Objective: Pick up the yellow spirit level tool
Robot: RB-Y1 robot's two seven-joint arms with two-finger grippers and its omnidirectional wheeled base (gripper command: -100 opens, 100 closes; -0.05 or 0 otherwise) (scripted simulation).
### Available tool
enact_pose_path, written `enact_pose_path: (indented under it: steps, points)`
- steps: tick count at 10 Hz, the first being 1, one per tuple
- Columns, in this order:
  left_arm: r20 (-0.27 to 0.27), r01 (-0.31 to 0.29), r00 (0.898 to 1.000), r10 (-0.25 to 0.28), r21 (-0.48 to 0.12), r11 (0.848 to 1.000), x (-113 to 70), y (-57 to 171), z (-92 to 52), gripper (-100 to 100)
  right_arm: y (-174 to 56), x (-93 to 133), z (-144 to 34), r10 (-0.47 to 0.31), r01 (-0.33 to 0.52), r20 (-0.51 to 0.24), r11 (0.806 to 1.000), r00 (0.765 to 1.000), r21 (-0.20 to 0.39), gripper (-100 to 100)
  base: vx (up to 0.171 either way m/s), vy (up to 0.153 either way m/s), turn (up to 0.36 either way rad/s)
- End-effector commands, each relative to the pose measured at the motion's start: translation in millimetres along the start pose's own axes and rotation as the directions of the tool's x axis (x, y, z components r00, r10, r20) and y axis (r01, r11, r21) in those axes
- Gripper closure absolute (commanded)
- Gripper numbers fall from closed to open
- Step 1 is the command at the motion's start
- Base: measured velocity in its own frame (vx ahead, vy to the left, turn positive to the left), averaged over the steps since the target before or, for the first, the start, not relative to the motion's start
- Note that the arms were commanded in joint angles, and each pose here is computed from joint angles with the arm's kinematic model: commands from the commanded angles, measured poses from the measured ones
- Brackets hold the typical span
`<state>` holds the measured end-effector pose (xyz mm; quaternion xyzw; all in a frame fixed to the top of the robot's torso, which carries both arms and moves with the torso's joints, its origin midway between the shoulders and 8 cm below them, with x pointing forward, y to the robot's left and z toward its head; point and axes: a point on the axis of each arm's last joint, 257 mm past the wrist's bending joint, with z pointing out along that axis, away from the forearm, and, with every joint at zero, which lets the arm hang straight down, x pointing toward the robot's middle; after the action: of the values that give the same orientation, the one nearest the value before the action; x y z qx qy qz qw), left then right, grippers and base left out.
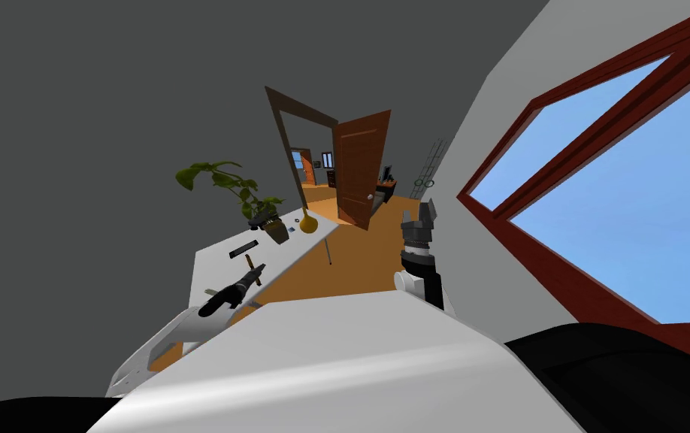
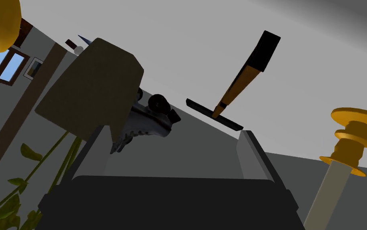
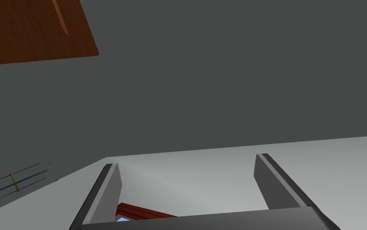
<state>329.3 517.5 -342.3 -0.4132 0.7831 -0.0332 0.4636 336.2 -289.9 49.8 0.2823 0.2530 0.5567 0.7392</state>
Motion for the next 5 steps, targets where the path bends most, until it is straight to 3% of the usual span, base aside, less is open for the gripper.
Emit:
enact_pose_path:
  steps: [1, 5]
  points:
    - [-0.030, -0.024, 0.999, 0.022, -0.065, 0.998, 2.5, 25.0, 1.1, -100, 0.0, 0.0, 0.0, 0.000, 0.000, 0.000, 1.000, 1.000, 0.000, 0, 0.099, 0.030, -0.087]
    - [-0.103, -0.075, 0.993, 0.056, -0.196, 0.978, 8.2, 78.3, 0.2, -100, 0.0, 0.0, 0.0, 0.000, 0.000, 0.000, 1.000, 1.000, 0.000, 0, 0.112, 0.030, -0.076]
